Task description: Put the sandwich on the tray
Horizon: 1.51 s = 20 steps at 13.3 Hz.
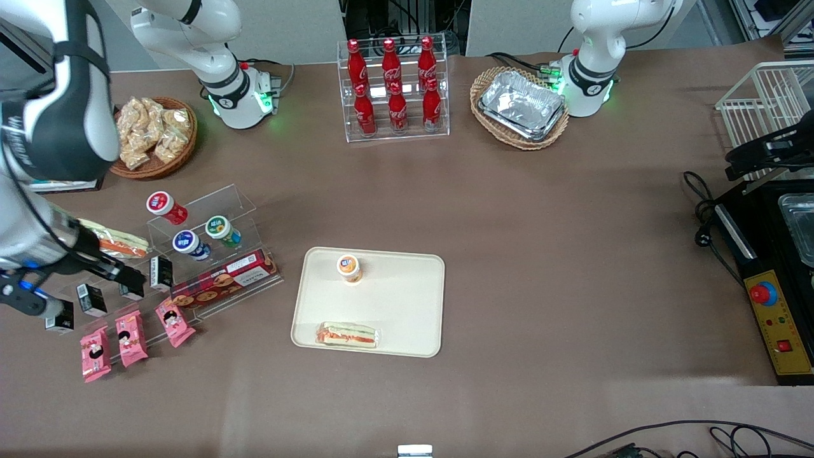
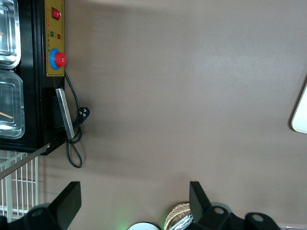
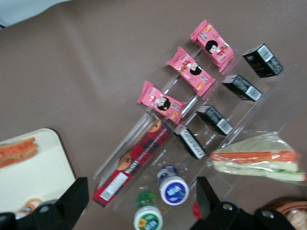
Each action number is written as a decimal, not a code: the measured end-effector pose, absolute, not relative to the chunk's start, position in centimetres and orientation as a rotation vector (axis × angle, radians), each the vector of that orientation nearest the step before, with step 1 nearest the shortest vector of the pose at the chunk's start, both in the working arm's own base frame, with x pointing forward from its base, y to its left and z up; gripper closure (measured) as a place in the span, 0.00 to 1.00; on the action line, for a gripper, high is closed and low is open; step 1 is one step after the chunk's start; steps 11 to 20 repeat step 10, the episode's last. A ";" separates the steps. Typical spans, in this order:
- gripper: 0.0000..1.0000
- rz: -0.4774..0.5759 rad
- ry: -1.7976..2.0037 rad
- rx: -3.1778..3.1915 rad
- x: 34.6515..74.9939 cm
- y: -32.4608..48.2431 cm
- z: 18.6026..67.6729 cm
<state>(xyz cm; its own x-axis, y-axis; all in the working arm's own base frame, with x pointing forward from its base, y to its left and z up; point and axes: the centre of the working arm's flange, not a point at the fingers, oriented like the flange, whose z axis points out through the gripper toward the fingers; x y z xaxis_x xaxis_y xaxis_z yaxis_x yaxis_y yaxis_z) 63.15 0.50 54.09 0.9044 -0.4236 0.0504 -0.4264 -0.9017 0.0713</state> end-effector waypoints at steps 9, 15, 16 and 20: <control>0.00 0.047 -0.521 3.066 55.1 -6.5 56.8; 0.00 0.047 -0.521 3.069 54.9 -6.5 56.8; 0.00 0.047 -0.521 3.069 54.9 -6.5 56.8; 0.00 0.047 -0.521 3.069 54.9 -6.5 56.8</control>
